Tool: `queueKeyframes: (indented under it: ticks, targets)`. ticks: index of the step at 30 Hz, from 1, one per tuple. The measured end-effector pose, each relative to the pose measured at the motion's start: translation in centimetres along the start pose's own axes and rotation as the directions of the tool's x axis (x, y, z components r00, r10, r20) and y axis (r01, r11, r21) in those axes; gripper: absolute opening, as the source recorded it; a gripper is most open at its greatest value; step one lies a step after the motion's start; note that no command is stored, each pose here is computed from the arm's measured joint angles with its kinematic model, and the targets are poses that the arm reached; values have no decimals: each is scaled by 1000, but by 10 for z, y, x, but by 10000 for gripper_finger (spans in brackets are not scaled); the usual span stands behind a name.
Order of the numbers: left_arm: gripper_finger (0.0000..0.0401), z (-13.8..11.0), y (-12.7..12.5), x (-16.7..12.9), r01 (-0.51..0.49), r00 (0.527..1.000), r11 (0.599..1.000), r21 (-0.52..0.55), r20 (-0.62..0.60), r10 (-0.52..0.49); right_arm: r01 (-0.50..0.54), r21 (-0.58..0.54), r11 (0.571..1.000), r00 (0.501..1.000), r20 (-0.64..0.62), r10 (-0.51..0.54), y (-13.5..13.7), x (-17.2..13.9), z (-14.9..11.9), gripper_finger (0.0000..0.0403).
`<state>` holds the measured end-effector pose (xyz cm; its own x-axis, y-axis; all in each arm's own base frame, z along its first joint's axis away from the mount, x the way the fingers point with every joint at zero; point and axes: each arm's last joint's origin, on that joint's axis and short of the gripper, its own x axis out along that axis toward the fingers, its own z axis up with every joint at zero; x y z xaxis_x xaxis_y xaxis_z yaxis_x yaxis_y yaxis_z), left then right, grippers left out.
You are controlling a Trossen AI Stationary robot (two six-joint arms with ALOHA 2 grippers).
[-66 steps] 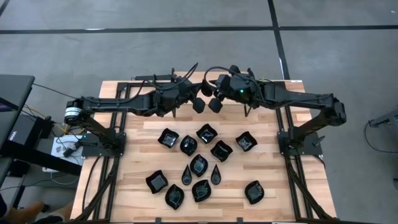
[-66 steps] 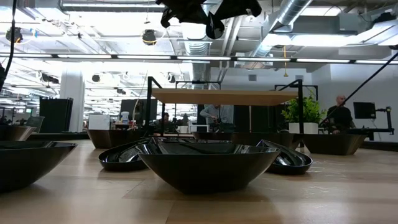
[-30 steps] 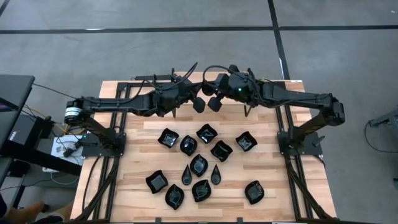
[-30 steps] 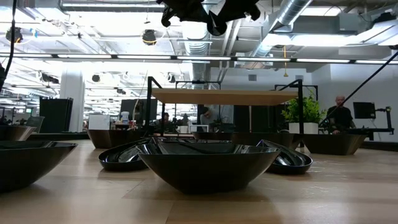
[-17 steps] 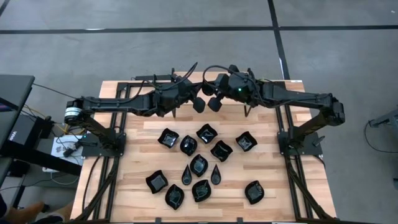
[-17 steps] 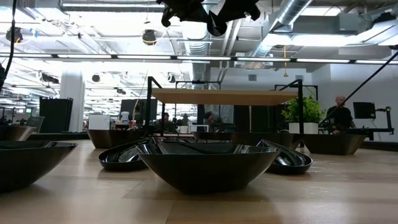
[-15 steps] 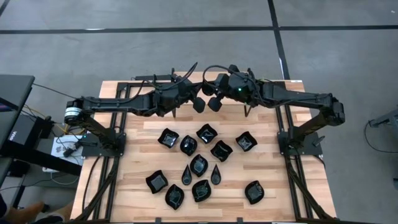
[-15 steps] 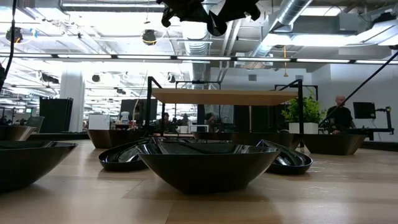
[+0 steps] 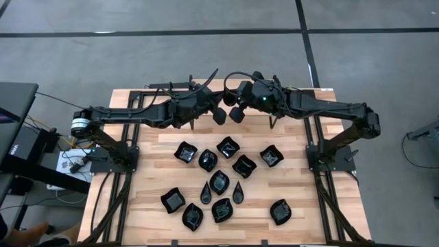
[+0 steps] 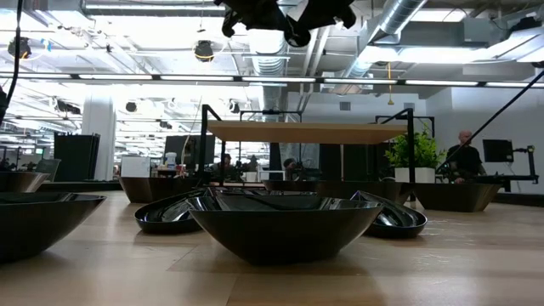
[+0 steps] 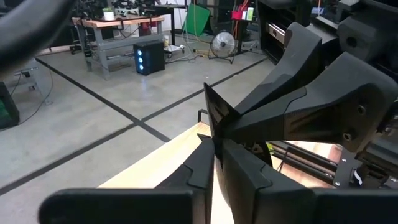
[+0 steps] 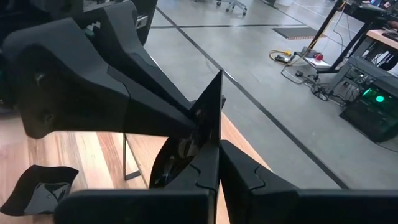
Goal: Pick & Place Mini shaped plates
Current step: Stack the left black drop shaped plate on top of the other black drop shaped plates on the shelf
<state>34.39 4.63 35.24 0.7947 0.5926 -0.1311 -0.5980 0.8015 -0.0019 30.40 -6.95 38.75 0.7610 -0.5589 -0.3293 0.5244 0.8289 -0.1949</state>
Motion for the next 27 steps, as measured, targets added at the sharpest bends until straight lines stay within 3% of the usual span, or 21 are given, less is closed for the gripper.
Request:
queueKeyframes:
  ticks: [9,18,22,27]
  targets:
    - [105,2,0,-2,5,1000,1000,15,7,-5,-1,1,1000,1000,3,1,0,0,0,3]
    - [180,24,14,-27,0,998,998,66,58,-4,31,-3,1000,999,-24,-31,-6,2,-2,3]
    - [193,16,23,-41,-3,999,998,61,42,0,71,-11,997,993,-92,-72,-18,3,-9,3]
    - [195,-2,35,-58,-1,1000,999,-36,18,2,146,66,987,974,-185,-132,-49,-2,-17,4]
